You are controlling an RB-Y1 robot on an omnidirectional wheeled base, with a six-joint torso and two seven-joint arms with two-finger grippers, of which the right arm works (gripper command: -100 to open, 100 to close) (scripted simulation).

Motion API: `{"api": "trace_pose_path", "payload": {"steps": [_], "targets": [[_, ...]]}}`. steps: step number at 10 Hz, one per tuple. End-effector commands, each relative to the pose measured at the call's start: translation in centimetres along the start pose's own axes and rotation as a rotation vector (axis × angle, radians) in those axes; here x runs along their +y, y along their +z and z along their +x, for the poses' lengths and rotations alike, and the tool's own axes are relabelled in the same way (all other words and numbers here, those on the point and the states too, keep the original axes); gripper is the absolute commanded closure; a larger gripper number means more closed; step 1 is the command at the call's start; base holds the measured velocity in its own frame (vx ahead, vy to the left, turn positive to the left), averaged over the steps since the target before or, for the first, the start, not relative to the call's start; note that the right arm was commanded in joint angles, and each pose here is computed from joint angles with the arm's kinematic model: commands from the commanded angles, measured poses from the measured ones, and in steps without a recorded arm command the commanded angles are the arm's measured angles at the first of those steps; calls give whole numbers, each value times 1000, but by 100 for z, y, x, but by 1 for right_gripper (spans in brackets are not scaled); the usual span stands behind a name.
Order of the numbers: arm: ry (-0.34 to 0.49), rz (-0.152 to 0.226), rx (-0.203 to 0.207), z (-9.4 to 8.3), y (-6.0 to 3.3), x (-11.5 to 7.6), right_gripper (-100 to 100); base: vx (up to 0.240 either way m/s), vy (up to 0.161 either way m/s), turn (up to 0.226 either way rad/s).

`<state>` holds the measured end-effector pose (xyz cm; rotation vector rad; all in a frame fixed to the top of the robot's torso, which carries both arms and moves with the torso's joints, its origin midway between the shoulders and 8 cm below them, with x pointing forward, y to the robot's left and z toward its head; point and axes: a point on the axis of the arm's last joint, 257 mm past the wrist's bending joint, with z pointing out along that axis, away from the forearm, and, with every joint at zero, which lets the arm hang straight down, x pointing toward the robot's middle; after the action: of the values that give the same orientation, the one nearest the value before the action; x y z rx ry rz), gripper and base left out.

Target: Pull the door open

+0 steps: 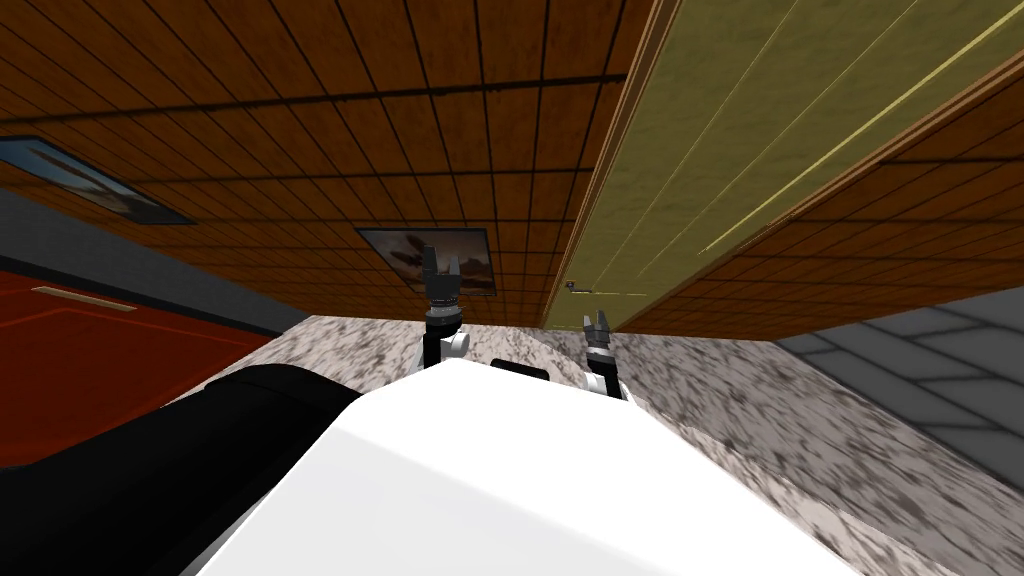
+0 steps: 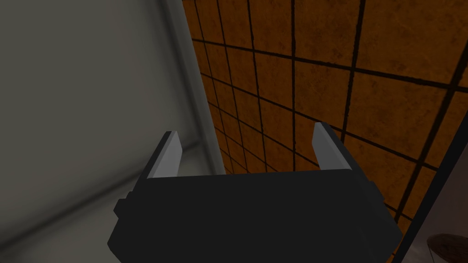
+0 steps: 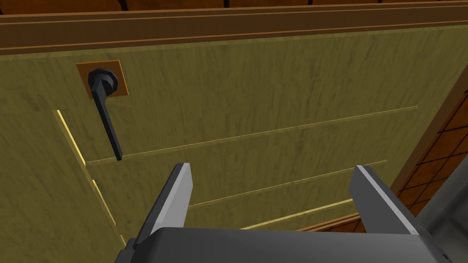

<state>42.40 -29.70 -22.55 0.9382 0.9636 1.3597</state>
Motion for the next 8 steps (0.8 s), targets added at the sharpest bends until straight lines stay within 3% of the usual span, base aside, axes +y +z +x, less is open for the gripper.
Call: {"api": "trace_pose_path", "payload": {"steps": [1,8], "targets": [[5,19,3,-40,-8,-117,-100,71,-50,134],[8,112,-5,-188,-178,-563,-100,46,-30,55]]}}
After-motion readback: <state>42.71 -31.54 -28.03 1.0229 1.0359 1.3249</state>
